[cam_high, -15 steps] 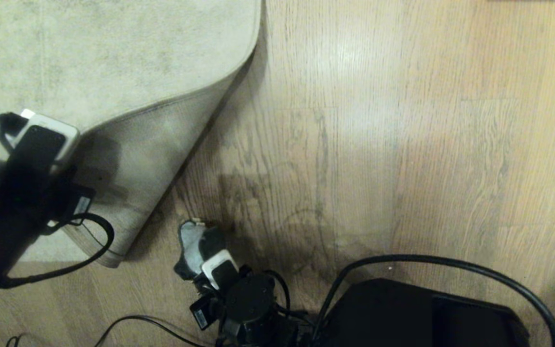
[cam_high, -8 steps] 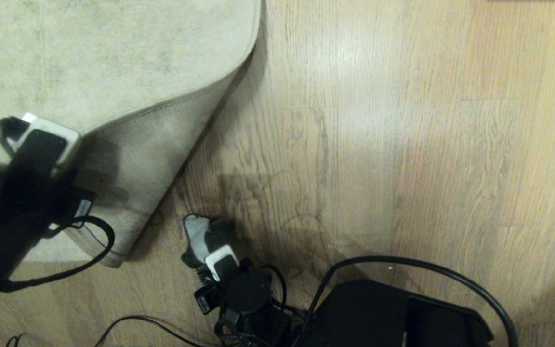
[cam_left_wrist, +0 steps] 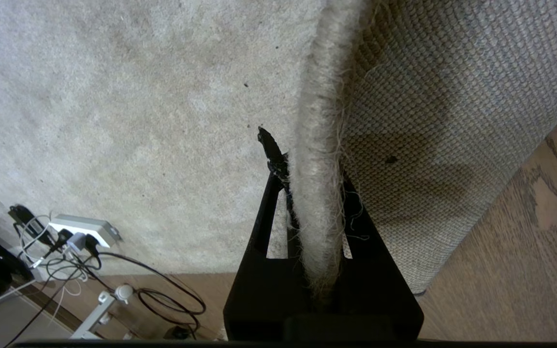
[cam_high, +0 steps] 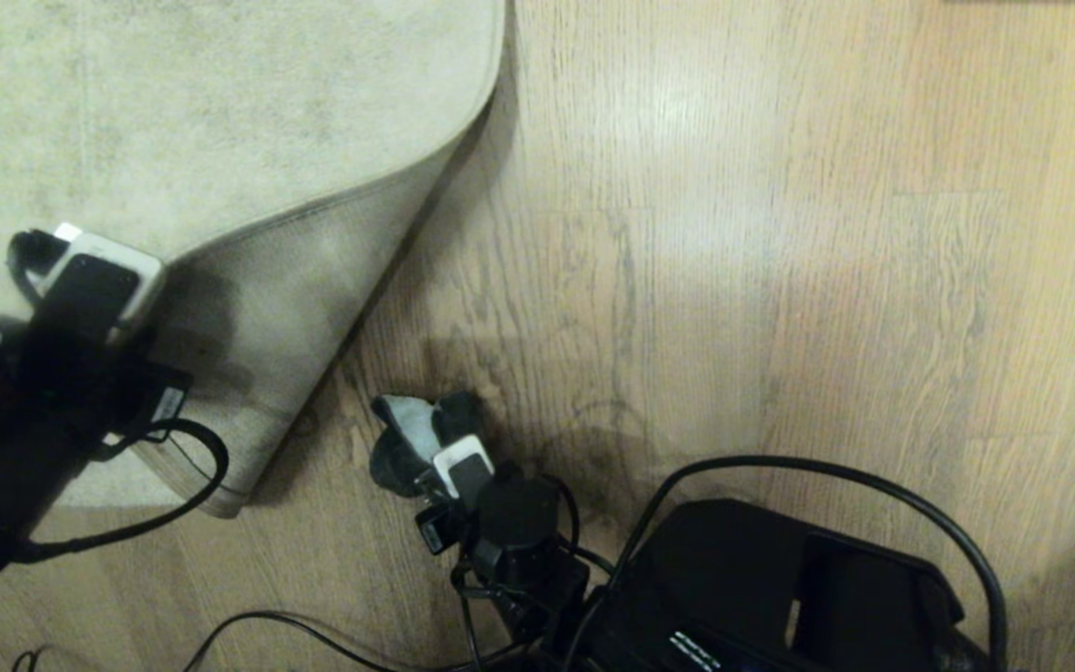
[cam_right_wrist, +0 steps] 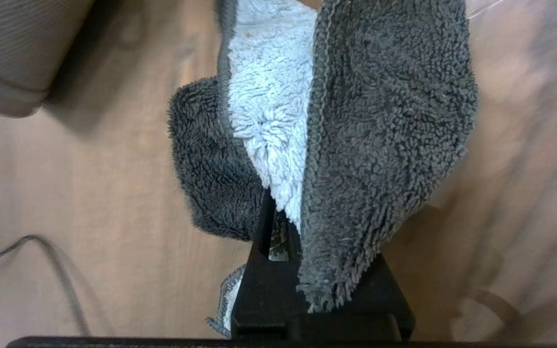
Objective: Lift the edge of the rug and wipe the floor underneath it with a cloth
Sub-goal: Wipe the floor under the carpet with a rag
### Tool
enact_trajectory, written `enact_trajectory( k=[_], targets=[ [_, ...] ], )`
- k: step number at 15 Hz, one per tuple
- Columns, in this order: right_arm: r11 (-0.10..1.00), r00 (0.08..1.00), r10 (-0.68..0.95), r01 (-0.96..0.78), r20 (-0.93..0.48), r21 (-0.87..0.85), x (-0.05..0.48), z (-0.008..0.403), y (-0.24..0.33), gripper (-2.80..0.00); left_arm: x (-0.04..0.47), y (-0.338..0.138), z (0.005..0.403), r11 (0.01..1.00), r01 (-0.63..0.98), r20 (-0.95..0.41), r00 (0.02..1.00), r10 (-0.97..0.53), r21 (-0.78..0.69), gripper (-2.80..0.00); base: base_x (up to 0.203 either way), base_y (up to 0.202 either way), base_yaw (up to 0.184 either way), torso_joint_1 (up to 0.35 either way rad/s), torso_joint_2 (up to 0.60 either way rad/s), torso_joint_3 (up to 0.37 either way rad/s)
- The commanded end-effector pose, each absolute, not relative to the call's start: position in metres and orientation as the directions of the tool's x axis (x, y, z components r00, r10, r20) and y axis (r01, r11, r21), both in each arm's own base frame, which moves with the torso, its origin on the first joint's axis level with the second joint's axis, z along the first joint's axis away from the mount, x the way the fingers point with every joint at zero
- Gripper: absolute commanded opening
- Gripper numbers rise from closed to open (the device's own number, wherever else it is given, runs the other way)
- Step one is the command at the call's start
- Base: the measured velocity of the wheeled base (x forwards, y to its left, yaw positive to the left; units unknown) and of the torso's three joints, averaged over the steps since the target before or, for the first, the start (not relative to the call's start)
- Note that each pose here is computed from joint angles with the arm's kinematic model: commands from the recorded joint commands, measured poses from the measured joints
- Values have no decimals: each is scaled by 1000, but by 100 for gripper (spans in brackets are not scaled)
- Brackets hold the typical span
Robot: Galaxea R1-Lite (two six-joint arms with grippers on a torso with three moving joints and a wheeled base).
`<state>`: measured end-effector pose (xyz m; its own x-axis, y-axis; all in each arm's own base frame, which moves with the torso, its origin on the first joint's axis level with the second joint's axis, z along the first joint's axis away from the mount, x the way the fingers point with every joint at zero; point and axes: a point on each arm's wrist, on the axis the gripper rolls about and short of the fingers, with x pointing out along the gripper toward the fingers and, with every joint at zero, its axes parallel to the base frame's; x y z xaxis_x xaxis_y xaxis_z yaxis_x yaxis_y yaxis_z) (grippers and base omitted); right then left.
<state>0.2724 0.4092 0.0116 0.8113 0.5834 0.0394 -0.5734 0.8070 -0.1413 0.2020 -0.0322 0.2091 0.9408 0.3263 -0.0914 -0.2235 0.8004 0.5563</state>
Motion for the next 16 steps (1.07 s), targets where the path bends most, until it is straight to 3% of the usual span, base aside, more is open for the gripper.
enact_trajectory(
  k=[1,12,16],
  targets=[
    [819,825,563,-548,50,-169,279,20,400,-280,202,-32,208,797,-223,-94,940,329,560,-280,0,0,0,0,0,0],
    [829,873,479,-485,-93,-279,278,32,326,-280,202,-32,208,798,-225,-90,940,328,559,-280,0,0,0,0,0,0],
    [862,909,409,-413,-80,-294,296,46,296,-280,202,-32,208,798,-224,-91,940,328,560,-280,0,0,0,0,0,0]
  ],
)
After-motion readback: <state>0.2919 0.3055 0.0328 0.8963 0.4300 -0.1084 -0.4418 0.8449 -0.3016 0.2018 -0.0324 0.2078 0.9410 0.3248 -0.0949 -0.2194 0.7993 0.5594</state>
